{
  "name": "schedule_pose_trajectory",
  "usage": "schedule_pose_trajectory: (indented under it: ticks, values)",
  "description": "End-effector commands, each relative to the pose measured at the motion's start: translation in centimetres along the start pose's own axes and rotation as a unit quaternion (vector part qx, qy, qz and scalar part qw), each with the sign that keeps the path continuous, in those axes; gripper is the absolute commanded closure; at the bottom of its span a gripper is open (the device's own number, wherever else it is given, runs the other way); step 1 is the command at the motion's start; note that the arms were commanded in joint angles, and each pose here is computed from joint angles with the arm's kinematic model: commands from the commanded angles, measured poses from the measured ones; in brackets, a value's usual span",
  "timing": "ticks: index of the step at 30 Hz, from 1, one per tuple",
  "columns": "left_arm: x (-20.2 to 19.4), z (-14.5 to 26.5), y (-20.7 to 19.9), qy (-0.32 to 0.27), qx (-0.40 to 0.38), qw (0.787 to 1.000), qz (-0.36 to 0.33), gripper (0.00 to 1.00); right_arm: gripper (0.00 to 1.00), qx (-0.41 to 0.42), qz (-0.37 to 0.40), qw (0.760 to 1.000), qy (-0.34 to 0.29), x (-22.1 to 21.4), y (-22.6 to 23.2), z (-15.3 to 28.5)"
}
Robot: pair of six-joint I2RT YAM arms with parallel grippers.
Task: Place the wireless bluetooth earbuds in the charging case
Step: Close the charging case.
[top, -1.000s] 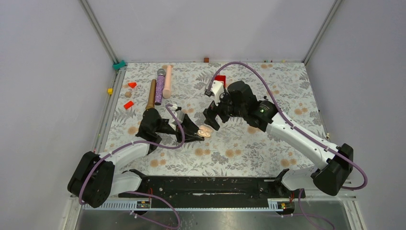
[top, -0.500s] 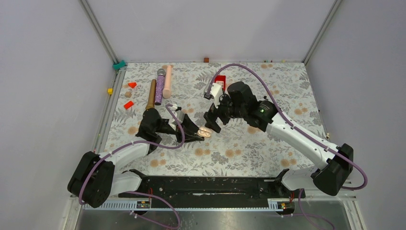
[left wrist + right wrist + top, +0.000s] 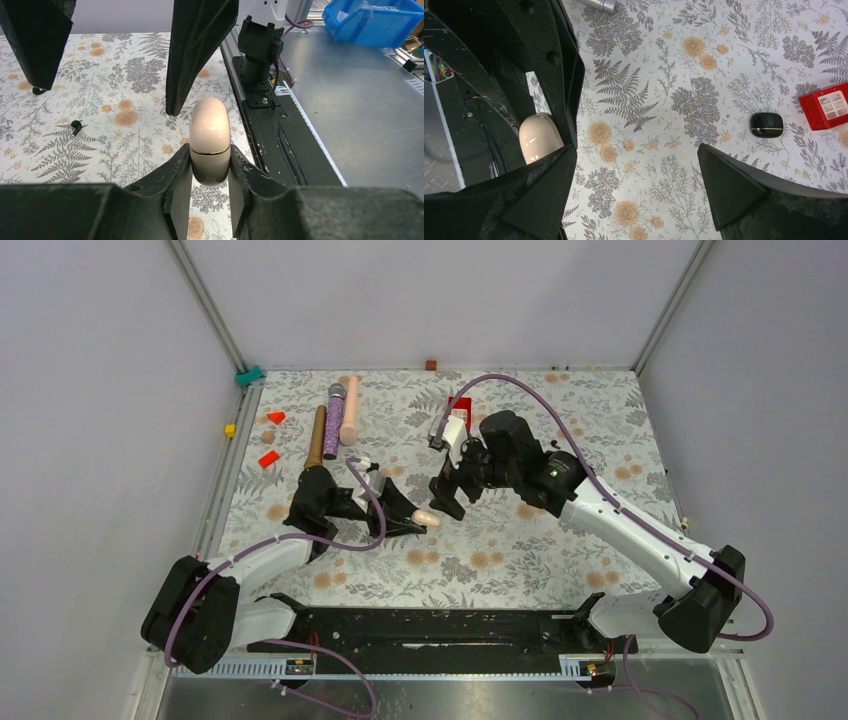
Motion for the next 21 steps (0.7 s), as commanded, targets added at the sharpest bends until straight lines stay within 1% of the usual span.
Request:
schedule_pose_trajectory:
  ticks: [1, 8, 11, 12, 16, 19, 21]
  values:
    - [0.9, -0.2, 0.1, -0.009, -0.008, 0.999, -0.038, 1.0, 0.01, 0.001, 0.02, 0.999, -0.031, 1.3, 0.3, 1.4]
    - [0.5, -0.2, 0.4, -0.007, 0.002, 0.999, -0.034, 1.0, 0.0, -0.019, 0.023, 0.999, -0.035, 1.5, -0.2, 1.5]
    - [0.3, -0.2, 0.9, -0.003, 0.016, 1.0, -0.024, 1.0, 0.0, -0.093, 0.009, 0.994, -0.049, 2.1, -2.0, 1.7]
    - [0.2, -0.3, 1.2, -0.001, 0.025, 0.999, -0.02, 1.0, 0.0, -0.136, 0.003, 0.989, -0.053, 2.2, -3.1, 2.0]
    - [-0.4, -0.3, 2.4, 0.009, 0.06, 0.998, 0.0, 1.0, 0.01, -0.247, -0.027, 0.965, -0.08, 2.7, -6.2, 3.4]
    - [-1.1, -0.4, 3.4, 0.016, 0.088, 0.996, 0.026, 1.0, 0.01, -0.318, -0.056, 0.94, -0.107, 2.5, -8.1, 4.4]
    - [-1.8, -0.5, 4.1, 0.024, 0.106, 0.992, 0.056, 1.0, 0.01, -0.346, -0.067, 0.928, -0.116, 2.4, -9.2, 5.0]
Point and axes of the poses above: each gripper's point midway between its finger pads, its own z axis back along the fingers, its own y axis along the line the jaws close on, x = y × z, the point moved 5 cm from there along z, back along the fingers, and after that the axes turned 8 degrees about -z, right-handed, at the moved point
